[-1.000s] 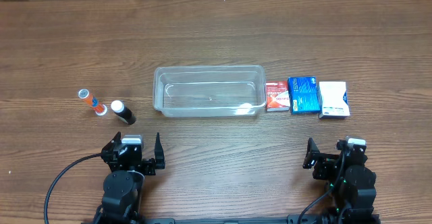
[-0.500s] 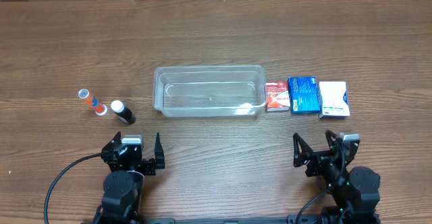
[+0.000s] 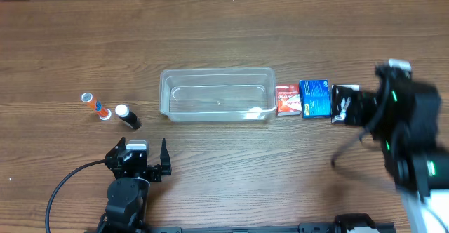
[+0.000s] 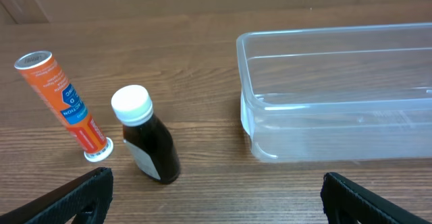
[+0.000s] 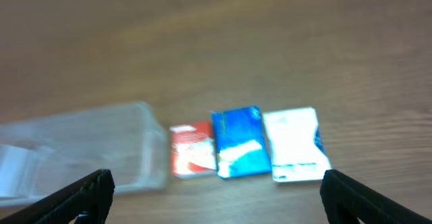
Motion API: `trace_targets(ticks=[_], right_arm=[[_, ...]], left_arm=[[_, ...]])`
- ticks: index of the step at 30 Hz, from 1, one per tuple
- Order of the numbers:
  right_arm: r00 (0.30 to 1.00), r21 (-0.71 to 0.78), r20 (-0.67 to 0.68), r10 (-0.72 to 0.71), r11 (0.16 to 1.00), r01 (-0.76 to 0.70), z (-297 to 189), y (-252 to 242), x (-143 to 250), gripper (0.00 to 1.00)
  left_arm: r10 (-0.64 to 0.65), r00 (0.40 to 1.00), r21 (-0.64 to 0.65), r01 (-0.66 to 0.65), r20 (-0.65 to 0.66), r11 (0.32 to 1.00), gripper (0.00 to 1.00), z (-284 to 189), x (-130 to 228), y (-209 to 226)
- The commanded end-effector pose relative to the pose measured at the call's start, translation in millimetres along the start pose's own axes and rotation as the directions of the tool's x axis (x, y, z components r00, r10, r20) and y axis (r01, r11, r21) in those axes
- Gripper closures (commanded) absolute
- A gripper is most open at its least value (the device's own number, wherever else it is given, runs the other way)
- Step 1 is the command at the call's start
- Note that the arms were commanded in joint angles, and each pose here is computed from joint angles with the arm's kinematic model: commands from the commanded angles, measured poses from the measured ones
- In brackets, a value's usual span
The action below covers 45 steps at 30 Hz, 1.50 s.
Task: Pack container
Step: 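Reach right gripper to the white box and grasp it, then carry the white box into the container's right end and release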
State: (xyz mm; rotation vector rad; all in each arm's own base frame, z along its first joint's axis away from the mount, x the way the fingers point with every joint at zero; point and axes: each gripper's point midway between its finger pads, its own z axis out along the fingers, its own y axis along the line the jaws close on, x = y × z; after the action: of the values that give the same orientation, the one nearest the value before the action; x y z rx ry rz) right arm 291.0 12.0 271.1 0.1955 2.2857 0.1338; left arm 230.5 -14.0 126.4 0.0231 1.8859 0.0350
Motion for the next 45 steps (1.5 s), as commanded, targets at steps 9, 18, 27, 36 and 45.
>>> trace_targets(ticks=[9,18,27,36,45], right_arm=[[0.839,0.148,-0.543,0.031,0.987,0.059,162.9,-101.5,80.9,0.00],[0.793,0.104,-0.609,0.010,0.992,0.067,199.6,-106.5,109.7,0.08],[0.790,0.269,-0.597,0.141,0.962,0.031,208.6,-128.4,120.5,0.24],[0.864,0.271,-0.466,0.193,0.960,-0.069,128.3,-79.4,25.3,0.43],[0.960,-0.147,-0.236,-0.149,0.982,0.117,75.3,150.7,15.2,0.46]], left_arm=[[0.019,1.000,-0.008,-0.019,0.006,1.000,0.00,0.5,0.5,0.9],[0.019,1.000,-0.008,-0.019,0.006,1.000,0.00,0.5,0.5,0.9],[0.019,1.000,-0.008,-0.019,0.006,1.000,0.00,0.5,0.5,0.9],[0.019,1.000,-0.008,-0.019,0.006,1.000,0.00,0.5,0.5,0.9],[0.019,1.000,-0.008,-0.019,0.006,1.000,0.00,0.5,0.4,0.9]])
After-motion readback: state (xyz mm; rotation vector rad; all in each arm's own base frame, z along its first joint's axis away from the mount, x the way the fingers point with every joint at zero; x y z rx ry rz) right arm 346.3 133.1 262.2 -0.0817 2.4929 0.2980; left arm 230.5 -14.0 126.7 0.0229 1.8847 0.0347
